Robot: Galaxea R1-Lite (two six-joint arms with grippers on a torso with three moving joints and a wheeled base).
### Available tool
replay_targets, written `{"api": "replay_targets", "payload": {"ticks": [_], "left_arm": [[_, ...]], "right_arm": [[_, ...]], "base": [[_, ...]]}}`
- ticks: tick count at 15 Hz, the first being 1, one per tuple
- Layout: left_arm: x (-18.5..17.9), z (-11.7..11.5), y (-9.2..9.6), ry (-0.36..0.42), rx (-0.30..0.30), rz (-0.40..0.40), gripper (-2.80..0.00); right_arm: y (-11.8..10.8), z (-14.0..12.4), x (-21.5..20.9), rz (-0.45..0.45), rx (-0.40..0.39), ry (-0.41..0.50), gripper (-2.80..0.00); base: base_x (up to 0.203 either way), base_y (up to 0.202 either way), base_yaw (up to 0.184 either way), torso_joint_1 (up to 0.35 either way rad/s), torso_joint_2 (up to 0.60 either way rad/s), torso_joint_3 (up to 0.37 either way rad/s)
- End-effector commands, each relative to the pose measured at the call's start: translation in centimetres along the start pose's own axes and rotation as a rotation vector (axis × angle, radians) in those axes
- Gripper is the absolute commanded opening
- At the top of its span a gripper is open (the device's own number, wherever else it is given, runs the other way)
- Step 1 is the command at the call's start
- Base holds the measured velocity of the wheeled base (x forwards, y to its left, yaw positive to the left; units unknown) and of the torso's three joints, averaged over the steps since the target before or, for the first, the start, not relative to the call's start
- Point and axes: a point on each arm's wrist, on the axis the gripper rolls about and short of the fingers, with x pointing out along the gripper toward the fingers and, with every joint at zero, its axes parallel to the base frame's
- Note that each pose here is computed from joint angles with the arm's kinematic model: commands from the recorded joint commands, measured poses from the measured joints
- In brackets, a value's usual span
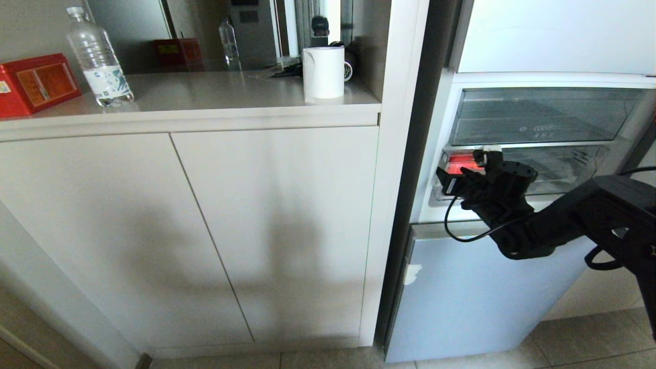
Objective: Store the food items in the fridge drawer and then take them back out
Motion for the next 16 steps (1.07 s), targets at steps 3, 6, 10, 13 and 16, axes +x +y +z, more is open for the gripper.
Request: {"api": "replay_targets", "payload": {"ticks": [3, 6, 10, 13, 16], "left_arm": [[0.0, 0.0, 0.0, 0.001, 0.0, 0.001, -2.8], [0.0, 0.0, 0.0, 0.001, 0.0, 0.0, -2.8], [0.0, 0.0, 0.0, 0.001, 0.0, 0.0, -2.8], [0.0, 0.0, 0.0, 0.001, 0.0, 0.0, -2.8], [0.0, 0.0, 0.0, 0.001, 0.0, 0.002, -2.8]], "right_arm": [[1.3, -0.4, 0.8, 0.009, 0.005, -0.022, -2.8], [2.0, -0.8, 0.8, 0.012, 0.007, -0.014, -2.8], [2.5, -1.1, 0.4, 0.011, 0.009, 0.005, -2.8], [2.5, -0.6, -1.1, 0.01, 0.011, 0.034, -2.8], [2.4, -0.3, -2.7, 0.01, 0.016, 0.042, -2.8]], "base": [[0.0, 0.0, 0.0, 0.0, 0.0, 0.0], [0.0, 0.0, 0.0, 0.0, 0.0, 0.0], [0.0, 0.0, 0.0, 0.0, 0.0, 0.0], [0.0, 0.0, 0.0, 0.0, 0.0, 0.0], [0.0, 0.0, 0.0, 0.0, 0.0, 0.0]]}}
